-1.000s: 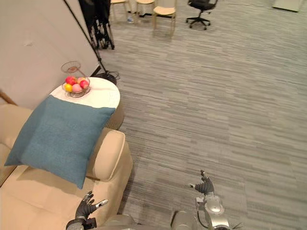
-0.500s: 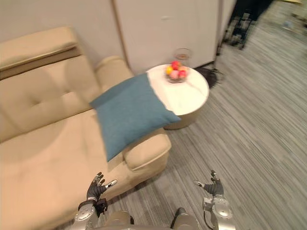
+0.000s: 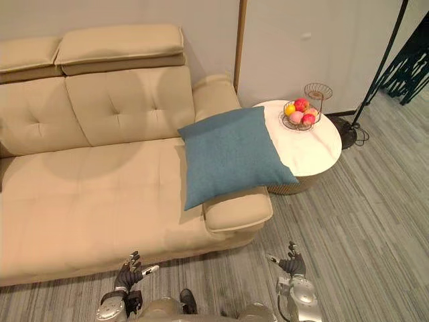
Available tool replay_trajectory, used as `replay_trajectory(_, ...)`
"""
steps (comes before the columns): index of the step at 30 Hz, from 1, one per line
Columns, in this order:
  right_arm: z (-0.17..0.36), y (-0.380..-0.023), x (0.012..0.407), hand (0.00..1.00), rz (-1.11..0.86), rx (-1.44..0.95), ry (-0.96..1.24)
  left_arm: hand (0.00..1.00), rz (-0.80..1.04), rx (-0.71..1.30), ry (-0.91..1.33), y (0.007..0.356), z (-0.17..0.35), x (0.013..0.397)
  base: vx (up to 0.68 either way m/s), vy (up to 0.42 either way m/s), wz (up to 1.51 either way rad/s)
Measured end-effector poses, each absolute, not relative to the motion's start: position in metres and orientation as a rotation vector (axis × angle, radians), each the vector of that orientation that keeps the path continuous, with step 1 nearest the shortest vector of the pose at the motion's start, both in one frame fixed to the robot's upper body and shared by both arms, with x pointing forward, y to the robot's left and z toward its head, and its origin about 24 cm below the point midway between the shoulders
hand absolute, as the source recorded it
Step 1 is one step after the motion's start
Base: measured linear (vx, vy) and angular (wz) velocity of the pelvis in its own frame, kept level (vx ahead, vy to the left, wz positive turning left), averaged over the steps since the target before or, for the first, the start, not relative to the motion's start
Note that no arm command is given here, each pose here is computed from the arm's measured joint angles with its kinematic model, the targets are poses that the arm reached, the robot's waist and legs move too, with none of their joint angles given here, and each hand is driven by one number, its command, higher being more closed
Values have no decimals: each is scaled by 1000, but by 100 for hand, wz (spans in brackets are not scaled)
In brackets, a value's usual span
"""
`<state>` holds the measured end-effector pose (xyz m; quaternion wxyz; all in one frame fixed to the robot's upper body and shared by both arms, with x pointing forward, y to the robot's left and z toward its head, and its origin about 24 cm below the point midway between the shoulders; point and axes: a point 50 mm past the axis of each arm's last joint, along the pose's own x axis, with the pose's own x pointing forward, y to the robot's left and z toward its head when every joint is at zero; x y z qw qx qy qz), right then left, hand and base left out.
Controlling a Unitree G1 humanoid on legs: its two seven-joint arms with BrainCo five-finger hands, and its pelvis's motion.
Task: Pick up cushions and gather them together orderly.
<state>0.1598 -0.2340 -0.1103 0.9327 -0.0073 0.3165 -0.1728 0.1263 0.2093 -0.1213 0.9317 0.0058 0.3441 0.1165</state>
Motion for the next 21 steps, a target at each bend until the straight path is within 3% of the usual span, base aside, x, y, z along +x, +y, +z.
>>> replay_trajectory(10,-107,-251,152,0,-408,-34,644,0,234,43,639,219,-111,145,104,-86,46)
replay_trajectory(15,-74,-286,163,0,-511,-70,483,0,230,26,616,214,-108,152,291,-158,-8)
replay_trajectory(21,-35,-313,184,0,-560,-216,333,0,170,20,493,201,-88,190,116,-9,7)
